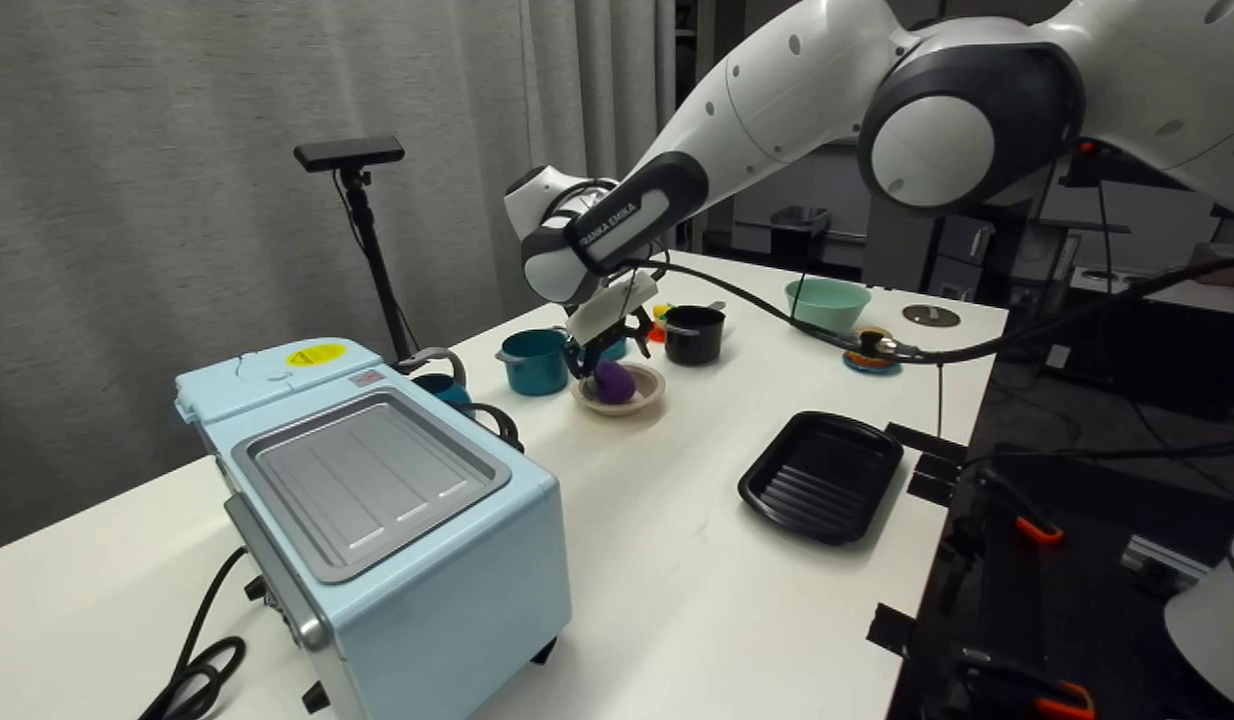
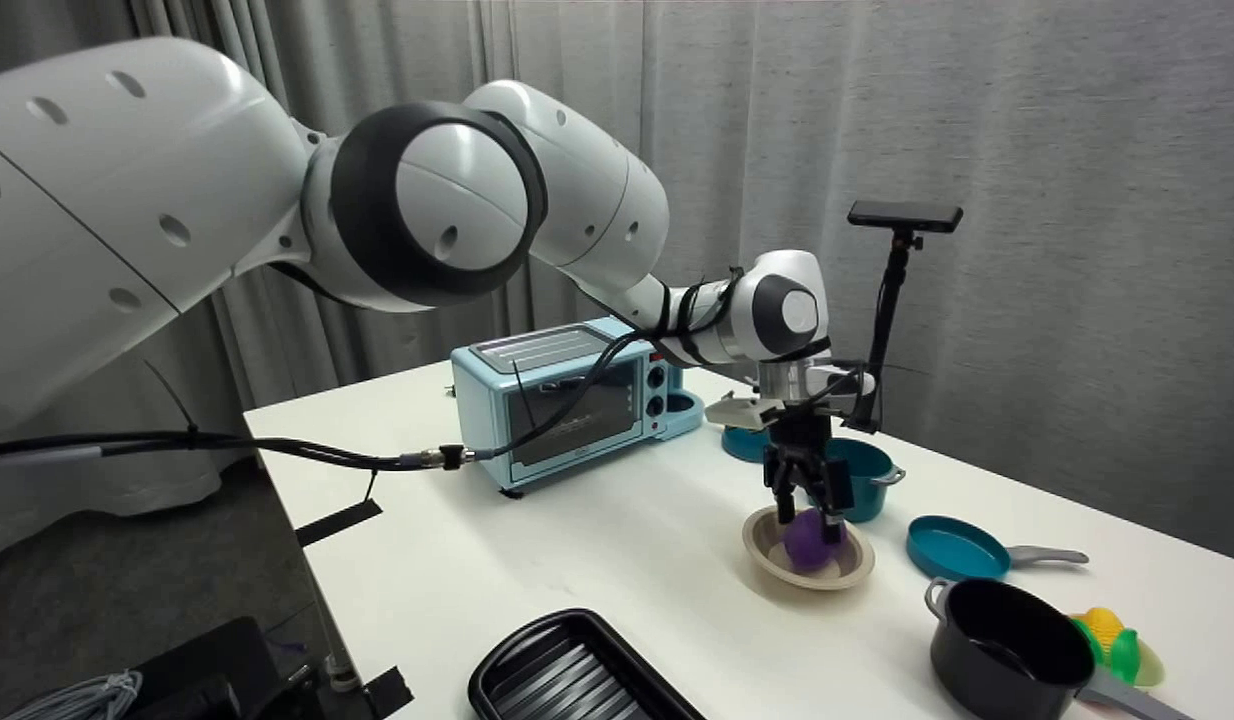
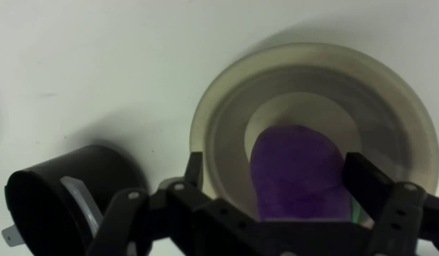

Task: Pick up the eggplant from the bowl and put it on the table

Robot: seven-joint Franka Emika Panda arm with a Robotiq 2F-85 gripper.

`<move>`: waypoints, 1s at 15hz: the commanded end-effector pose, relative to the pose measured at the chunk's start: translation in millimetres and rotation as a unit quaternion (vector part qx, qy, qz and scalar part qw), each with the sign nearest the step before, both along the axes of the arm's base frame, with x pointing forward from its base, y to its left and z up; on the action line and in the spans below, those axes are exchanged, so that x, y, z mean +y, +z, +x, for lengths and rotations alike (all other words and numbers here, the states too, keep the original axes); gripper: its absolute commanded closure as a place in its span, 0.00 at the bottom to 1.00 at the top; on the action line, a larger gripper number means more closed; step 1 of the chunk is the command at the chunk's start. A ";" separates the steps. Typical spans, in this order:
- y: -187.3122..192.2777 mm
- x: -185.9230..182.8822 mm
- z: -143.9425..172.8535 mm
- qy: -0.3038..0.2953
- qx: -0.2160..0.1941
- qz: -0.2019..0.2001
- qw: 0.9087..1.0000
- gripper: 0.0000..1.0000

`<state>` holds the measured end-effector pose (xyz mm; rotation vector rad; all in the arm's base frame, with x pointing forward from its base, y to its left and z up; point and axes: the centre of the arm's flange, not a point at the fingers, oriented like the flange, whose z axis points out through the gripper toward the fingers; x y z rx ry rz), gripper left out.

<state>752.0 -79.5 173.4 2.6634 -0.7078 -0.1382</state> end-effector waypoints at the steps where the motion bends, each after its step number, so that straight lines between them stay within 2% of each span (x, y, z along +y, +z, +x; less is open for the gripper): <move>1: -12.0 -3.0 21.9 -0.014 0.008 -0.010 1.000 0.00; 3: -16.3 2.0 24.2 -0.013 0.012 -0.010 1.000 0.00; 4: -17.5 4.4 25.3 -0.014 0.013 -0.011 1.000 0.08; 5: -17.9 6.6 26.2 -0.014 0.014 -0.010 1.000 0.25; 8: -17.3 11.0 29.2 -0.011 0.014 -0.018 1.000 0.51; 13: -9.7 13.4 31.7 -0.007 0.004 -0.025 1.000 0.88; 15: -2.0 13.9 29.6 -0.004 -0.003 -0.025 1.000 0.99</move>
